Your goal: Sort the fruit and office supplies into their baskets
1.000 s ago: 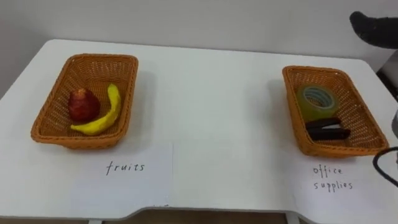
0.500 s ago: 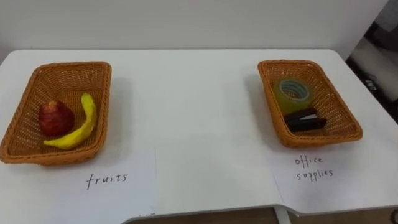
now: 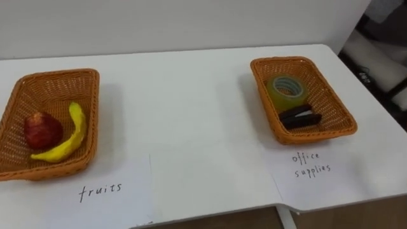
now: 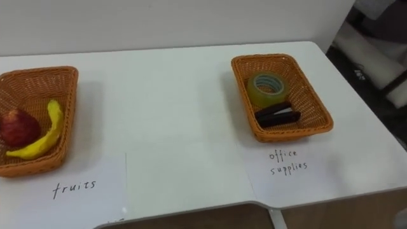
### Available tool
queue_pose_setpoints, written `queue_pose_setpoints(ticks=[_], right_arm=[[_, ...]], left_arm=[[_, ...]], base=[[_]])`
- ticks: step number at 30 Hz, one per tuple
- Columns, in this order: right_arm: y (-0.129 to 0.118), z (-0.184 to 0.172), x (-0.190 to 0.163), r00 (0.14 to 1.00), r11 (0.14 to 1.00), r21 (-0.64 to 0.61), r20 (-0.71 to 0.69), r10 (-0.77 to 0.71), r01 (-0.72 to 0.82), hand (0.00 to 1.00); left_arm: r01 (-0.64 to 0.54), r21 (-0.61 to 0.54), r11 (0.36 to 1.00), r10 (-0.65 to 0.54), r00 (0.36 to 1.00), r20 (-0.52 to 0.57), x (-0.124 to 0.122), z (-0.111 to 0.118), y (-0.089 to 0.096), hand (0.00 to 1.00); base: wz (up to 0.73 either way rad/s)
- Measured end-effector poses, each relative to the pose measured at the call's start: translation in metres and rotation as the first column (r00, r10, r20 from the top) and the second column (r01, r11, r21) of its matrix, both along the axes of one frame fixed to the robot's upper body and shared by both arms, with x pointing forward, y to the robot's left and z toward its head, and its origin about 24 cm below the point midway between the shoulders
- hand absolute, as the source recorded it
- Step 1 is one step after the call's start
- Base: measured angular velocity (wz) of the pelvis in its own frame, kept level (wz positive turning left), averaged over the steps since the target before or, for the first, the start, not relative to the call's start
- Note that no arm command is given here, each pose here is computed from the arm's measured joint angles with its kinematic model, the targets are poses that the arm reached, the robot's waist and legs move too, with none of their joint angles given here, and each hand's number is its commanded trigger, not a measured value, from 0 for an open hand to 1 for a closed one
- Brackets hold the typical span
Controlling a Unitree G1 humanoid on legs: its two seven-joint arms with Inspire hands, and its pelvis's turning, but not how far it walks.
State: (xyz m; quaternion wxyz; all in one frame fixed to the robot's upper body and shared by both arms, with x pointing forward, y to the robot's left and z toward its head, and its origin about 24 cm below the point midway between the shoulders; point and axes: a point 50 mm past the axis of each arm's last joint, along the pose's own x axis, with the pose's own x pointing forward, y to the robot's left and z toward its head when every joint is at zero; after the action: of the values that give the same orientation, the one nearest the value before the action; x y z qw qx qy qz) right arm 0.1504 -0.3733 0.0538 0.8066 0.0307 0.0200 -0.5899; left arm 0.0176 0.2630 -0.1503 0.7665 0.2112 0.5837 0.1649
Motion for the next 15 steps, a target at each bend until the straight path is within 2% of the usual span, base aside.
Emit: queue_pose_setpoints(ticks=[4, 7, 10, 12, 15], right_arm=[[-0.01, -0.004, -0.012, 0.994, 0.993, 0.044, 0.021, -0.107, 0.106, 0.0], [-0.019, -0.012, -0.025, 0.976, 0.971, 0.136, 0.067, -0.208, 0.197, 0.0], [-0.028, -0.029, -0.047, 0.944, 0.924, 0.222, 0.032, -0.327, 0.312, 0.0], [-0.029, -0.05, -0.064, 0.911, 0.867, 0.292, -0.041, -0.41, 0.403, 0.0], [-0.027, -0.069, -0.081, 0.879, 0.812, 0.343, -0.118, -0.462, 0.473, 0.0]], left_arm=[[-0.012, -0.005, 1.0, 0.012, 1.0, 0.008, 0.001, 0.0, 0.0, 0.0], [-0.025, -0.008, 1.0, 0.026, 1.0, 0.011, -0.001, 0.0, 0.0, 0.0], [-0.036, -0.009, 0.999, 0.036, 0.999, 0.026, 0.0, 0.001, 0.002, 0.0], [-0.055, -0.001, 0.998, 0.055, 0.998, 0.036, 0.0, 0.003, 0.005, 0.0], [-0.065, 0.001, 0.998, 0.065, 0.997, 0.043, 0.001, 0.004, 0.006, 0.0]], base=[[-0.02], [0.0], [0.0], [-0.03], [-0.06]])
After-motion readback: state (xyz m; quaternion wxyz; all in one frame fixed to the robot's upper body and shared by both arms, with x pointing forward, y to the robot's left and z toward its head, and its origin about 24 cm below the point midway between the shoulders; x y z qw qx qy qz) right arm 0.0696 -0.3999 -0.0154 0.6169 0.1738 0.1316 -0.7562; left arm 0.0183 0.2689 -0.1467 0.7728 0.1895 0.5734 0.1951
